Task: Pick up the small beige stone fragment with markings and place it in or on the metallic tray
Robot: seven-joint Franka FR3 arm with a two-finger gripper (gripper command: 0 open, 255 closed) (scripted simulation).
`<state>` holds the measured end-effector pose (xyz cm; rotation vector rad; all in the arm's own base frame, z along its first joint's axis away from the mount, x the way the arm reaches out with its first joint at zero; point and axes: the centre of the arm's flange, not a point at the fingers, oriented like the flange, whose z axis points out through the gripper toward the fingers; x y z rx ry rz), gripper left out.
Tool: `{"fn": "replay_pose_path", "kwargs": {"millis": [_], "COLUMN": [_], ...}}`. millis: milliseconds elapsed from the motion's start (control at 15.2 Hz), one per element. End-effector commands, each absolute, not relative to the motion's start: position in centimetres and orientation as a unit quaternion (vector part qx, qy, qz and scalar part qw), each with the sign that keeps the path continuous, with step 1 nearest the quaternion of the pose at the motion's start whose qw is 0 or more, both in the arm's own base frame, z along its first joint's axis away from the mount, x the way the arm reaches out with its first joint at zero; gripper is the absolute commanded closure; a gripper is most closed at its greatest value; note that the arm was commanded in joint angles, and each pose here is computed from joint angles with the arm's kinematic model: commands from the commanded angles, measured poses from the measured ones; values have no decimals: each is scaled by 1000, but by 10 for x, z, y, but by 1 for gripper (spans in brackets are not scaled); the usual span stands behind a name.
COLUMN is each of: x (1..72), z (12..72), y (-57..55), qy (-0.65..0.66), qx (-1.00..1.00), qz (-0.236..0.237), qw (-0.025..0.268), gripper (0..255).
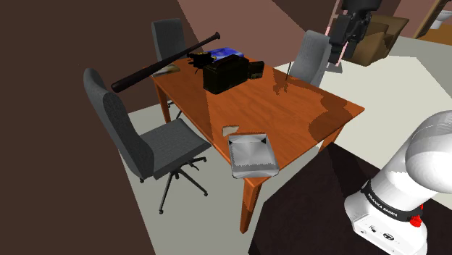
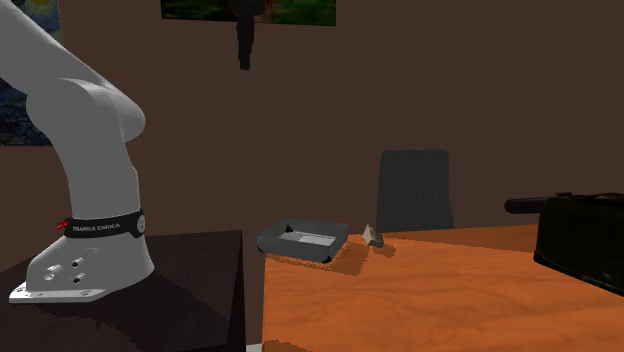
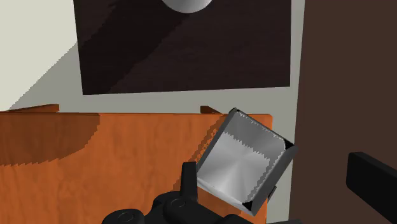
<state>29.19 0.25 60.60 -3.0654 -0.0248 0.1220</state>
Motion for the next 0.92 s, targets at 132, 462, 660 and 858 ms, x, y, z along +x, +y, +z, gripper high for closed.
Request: {"fn": "replay_pose_path", "kwargs": {"millis": [132,462,660,858], "x": [309,354,381,409], "z": [587,538,509,480], "y": [-4,-15,-19,-21], "qy": [-33,-93,-130,-166], "qx": [-998,-994,-990,-984], "qz": [41,43,44,45], "qw": [37,39,40,41], "gripper": [0,0,0,0]}}
